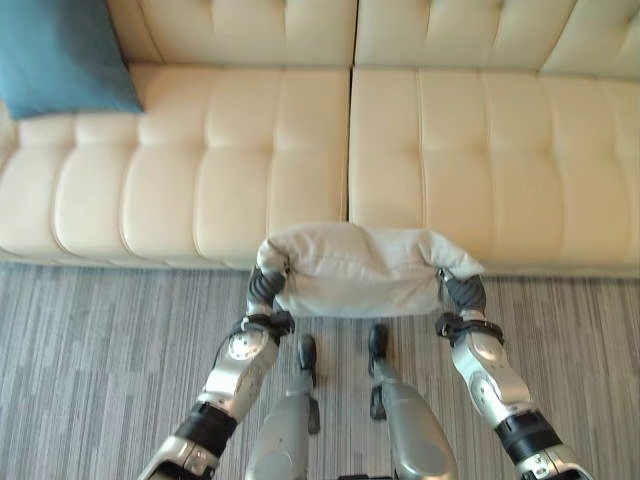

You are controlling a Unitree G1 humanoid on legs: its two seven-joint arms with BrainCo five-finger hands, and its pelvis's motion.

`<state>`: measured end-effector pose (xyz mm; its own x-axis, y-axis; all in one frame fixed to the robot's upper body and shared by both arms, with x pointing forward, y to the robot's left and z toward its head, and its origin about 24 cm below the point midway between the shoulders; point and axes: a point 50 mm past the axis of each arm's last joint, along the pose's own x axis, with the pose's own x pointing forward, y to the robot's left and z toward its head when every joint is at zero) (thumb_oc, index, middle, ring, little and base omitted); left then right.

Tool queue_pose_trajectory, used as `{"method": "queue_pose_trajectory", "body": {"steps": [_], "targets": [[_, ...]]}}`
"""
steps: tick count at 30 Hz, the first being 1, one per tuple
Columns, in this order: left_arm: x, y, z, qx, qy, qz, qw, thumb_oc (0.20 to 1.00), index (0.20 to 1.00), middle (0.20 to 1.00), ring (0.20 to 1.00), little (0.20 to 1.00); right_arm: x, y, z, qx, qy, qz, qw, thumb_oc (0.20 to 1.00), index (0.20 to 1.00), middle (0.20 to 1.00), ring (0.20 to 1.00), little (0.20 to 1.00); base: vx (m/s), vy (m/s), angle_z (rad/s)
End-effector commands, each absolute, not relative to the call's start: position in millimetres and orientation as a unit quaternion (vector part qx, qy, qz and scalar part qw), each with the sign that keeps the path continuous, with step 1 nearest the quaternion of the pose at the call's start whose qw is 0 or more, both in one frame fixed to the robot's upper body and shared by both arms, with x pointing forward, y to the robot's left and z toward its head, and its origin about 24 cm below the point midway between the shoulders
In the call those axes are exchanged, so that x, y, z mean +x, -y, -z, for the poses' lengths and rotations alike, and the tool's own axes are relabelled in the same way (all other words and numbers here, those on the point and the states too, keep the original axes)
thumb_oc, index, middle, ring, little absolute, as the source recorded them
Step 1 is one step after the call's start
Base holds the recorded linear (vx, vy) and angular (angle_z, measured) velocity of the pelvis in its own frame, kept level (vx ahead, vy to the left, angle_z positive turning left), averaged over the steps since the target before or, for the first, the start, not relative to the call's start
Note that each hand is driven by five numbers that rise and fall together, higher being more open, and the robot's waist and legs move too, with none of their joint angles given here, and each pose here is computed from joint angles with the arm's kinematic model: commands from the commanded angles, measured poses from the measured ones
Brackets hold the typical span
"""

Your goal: Pick up all the scattered cushions and arrange them neatly on the sofa.

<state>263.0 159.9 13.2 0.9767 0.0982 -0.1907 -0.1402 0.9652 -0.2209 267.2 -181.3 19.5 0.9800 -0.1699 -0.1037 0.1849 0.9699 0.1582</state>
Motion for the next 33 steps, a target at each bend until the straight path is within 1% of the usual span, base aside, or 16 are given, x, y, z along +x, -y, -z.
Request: {"method": "queue_pose_trajectory", "body": {"steps": [1, 7, 15, 20, 26, 33], "targets": [[256, -144, -28, -0.128, -0.044, 0.019, 0.991, 0.200, 0.200, 0.200, 0.200, 0.200, 262, 170, -42, 0.080, 0.017, 0.017, 0.996, 0.200, 0.200, 0.200, 0.200, 0.200, 0.10, -0.005, 0.01], [226, -173, -11, -0.095, -0.080, -0.002, 0.992, 0.200, 0.200, 0.200, 0.200, 0.200, 238, 189, -32, 0.033, -0.008, 0.019, 0.999, 0.200, 0.200, 0.200, 0.200, 0.200, 0.08, -0.001, -0.06], [204, -195, -29, -0.058, -0.045, -0.025, 0.997, 0.200, 0.200, 0.200, 0.200, 0.200, 212, 201, -45, 0.001, 0.008, 0.010, 1.000, 0.200, 0.200, 0.200, 0.200, 0.200, 0.04, -0.003, -0.06], [201, -193, -29, -0.064, -0.047, -0.028, 0.996, 0.200, 0.200, 0.200, 0.200, 0.200, 211, 198, -52, 0.002, 0.023, 0.000, 1.000, 0.200, 0.200, 0.200, 0.200, 0.200, 0.01, 0.050, -0.06], [207, -190, -27, -0.060, -0.052, -0.034, 0.996, 0.200, 0.200, 0.200, 0.200, 0.200, 218, 194, -55, -0.003, 0.033, 0.011, 0.999, 0.200, 0.200, 0.200, 0.200, 0.200, -0.02, 0.130, 0.04], [215, -196, -38, -0.044, -0.023, -0.056, 0.997, 0.200, 0.200, 0.200, 0.200, 0.200, 218, 196, -53, -0.014, 0.034, 0.036, 0.999, 0.200, 0.200, 0.200, 0.200, 0.200, 0.01, 0.174, 0.21]]}}
